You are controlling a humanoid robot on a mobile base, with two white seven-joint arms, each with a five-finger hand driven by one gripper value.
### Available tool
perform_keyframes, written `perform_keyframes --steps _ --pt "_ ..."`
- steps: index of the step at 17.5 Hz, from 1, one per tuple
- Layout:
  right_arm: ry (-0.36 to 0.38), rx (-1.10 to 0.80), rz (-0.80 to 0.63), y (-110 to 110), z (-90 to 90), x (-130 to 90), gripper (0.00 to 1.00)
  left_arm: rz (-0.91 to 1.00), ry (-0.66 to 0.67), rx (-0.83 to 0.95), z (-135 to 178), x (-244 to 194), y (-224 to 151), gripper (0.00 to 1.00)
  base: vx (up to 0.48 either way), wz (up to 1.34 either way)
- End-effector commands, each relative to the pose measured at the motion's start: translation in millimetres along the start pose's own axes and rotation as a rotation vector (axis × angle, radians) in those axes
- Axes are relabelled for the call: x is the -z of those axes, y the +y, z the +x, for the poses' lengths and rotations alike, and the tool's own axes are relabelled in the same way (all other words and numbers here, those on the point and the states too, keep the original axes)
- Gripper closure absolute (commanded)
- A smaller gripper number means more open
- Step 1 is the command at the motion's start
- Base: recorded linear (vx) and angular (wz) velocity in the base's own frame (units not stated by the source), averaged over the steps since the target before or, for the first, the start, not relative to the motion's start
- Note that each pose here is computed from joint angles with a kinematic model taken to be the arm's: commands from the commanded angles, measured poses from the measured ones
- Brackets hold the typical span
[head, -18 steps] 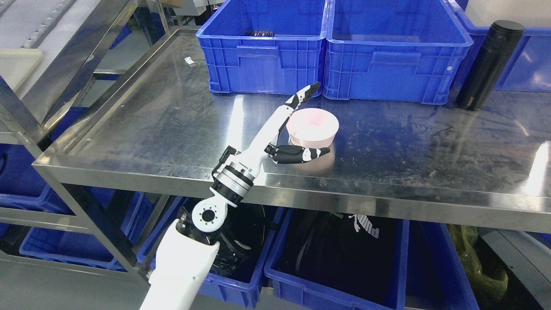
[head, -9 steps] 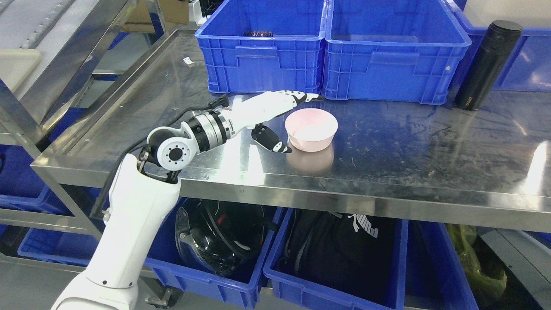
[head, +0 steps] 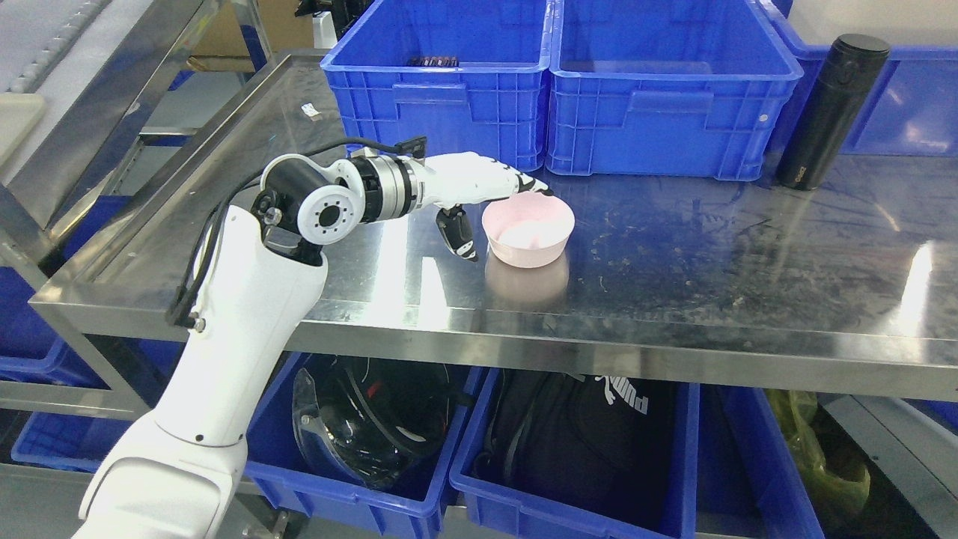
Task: Stack pink IKEA bowl on shelf middle layer
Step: 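Reach the left hand toward the pink bowl on the steel table, then grasp the pink bowl rim with the left hand and lift it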
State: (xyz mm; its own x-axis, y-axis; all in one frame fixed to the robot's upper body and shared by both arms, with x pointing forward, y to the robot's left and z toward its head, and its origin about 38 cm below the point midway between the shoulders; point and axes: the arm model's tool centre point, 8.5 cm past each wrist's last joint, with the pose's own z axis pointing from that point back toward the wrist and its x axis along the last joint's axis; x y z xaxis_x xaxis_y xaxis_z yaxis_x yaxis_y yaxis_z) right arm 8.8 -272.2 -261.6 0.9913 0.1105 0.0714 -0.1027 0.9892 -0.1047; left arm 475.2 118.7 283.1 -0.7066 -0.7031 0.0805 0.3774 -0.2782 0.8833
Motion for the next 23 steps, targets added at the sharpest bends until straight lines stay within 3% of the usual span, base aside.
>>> perform_keyframes --steps 1,8,15,19,22,23 --pt "-0.013 -0.001 -0.018 -11.4 2.9 0.5 0.00 -0.156 0.002 0.043 21.4 61.2 -9.1 0.06 0.018 -0.07" --pt "-0.013 -0.001 -0.018 -11.4 2.9 0.5 0.00 -0.224 -0.026 0.019 24.2 85.4 -25.4 0.12 0.004 -0.01" --pt "-0.013 -0.001 -0.018 -11.4 2.9 0.5 0.00 -0.267 -0.001 0.003 16.9 95.3 -37.1 0.26 0.000 0.00" --pt "-0.013 -0.001 -0.018 -11.4 2.9 0.5 0.00 -0.231 -0.032 0.006 5.5 85.6 -31.8 0.52 0.000 0.01" --pt "-0.013 -0.001 -0.018 -11.4 2.9 0.5 0.00 -0.192 -0.077 0.012 -7.0 76.1 -31.4 0.81 -0.007 0.04" --pt "-0.013 -0.001 -0.018 -11.4 2.9 0.5 0.00 -0.181 -0.088 0.011 -11.0 73.5 -32.1 0.85 -0.006 0.05"
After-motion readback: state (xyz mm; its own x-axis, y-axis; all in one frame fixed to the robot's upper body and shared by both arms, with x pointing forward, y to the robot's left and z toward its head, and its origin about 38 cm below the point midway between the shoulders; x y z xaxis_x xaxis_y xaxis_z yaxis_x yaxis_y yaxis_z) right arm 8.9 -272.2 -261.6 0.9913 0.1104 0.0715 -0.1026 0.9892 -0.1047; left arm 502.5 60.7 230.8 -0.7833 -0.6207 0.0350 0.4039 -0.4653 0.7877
